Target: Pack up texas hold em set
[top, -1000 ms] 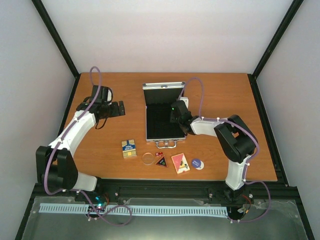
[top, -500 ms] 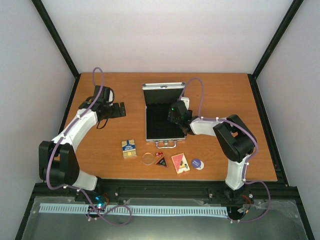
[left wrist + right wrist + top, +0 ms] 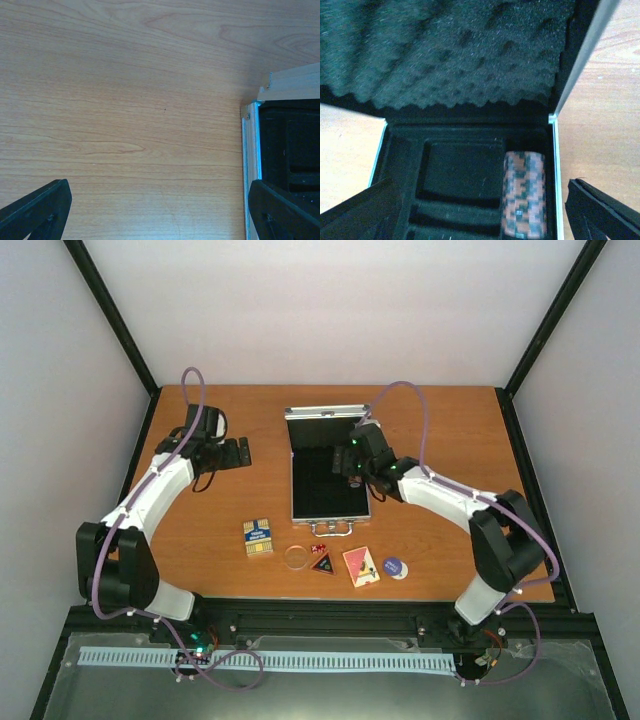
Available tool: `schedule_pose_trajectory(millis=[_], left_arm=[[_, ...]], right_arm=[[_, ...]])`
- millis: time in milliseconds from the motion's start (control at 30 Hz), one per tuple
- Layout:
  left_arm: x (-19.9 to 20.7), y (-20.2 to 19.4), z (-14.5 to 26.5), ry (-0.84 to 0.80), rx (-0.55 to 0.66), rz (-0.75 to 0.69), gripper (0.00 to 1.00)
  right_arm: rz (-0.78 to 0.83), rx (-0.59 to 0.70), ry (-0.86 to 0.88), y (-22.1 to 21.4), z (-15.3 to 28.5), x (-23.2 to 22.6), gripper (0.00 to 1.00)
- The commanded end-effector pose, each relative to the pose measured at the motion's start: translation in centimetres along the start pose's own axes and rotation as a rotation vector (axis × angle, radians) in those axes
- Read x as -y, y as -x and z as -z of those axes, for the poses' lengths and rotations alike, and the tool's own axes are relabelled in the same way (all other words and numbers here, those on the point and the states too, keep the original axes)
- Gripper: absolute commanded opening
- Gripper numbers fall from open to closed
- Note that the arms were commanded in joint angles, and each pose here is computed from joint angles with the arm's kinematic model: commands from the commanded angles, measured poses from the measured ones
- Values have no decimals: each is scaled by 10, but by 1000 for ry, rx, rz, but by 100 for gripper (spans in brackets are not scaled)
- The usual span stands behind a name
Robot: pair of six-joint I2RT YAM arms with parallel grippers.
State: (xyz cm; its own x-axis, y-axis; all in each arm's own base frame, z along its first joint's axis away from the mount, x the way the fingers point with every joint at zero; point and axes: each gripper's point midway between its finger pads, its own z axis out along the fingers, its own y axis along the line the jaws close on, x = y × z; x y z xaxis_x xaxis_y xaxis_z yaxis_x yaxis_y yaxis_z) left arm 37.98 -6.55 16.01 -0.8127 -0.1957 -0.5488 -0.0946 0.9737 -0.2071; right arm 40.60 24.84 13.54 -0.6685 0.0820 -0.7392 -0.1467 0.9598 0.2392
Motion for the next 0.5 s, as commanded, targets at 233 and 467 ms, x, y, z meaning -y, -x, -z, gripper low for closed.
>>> schedule_pose_trajectory(millis=[233,467], left_arm=[[11,15,16,-29,15,2,100],[11,11,18,-33,-2,14,100]], right_arm=[[-11,-233,39,-45,68,9,92],[34,-492,37,-113,98,26,100]])
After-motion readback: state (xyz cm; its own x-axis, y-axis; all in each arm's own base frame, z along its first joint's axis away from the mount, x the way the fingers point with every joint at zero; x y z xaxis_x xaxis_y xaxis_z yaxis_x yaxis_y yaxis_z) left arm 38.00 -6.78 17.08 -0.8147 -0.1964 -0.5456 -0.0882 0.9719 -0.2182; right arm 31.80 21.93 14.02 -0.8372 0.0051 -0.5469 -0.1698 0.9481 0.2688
